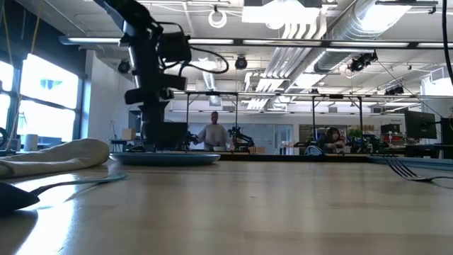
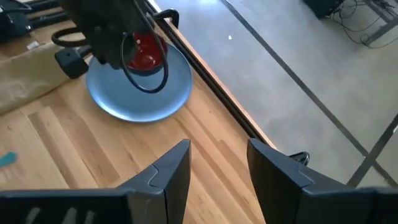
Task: Set table place
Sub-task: Put the black bowl on the blue plate
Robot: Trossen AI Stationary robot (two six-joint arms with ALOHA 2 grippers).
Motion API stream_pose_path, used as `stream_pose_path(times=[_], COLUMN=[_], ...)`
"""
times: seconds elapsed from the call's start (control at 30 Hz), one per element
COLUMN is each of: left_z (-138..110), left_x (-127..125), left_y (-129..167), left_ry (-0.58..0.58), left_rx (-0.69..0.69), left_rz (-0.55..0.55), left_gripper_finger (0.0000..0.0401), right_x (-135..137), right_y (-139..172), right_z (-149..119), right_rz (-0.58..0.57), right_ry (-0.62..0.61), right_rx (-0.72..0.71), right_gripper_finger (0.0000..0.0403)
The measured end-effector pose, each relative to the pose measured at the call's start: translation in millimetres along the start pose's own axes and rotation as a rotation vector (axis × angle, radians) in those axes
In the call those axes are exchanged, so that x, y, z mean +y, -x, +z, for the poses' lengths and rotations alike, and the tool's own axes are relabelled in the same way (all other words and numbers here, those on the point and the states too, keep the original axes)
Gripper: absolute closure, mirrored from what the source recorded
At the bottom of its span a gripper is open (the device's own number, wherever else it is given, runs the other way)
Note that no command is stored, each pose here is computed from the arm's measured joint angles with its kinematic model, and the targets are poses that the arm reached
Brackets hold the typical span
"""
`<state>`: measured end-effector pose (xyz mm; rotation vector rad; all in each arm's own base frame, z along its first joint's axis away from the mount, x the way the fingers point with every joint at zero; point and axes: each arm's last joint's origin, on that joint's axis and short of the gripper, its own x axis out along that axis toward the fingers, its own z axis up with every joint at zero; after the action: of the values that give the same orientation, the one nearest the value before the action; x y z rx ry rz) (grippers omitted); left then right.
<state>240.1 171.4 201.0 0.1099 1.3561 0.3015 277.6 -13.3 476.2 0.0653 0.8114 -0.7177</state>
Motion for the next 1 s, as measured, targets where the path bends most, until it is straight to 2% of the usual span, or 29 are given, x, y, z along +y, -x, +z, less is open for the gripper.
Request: stream_pose_path(times=[0.17,0.3,0.4,0.63,0.8,1.0], left_z=[-12,-14,-14,-16,-21,-17], left_x=[-8,-10,-10,-5,4,8], left_y=[-14,-16,-16,-17,-18,-18], left_ry=[0.0,-0.02,-0.026,-0.029,0.007,0.039], left_rx=[0.019,0.034,0.031,0.03,0.029,-0.062], left_rz=[-0.031,-0.043,-0.04,-0.035,-0.027,-0.08], left_gripper_finger=[0.0401,0.0401,0.0401,0.0401,0.0401,0.0401], right_x=[6,9,10,1,-1,-1], right_y=[-10,-27,-43,-62,-67,-73], right_z=[-5,-26,-52,-122,-150,-161], right_rz=[-0.027,-0.087,-0.146,-0.245,-0.204,-0.146], right_ry=[-0.015,-0.036,-0.082,-0.284,-0.405,-0.455], right_rx=[0.033,0.117,0.2,0.342,0.327,0.271], right_gripper_finger=[0.0253,0.0253,0.0254,0.0254,0.0254,0.0254])
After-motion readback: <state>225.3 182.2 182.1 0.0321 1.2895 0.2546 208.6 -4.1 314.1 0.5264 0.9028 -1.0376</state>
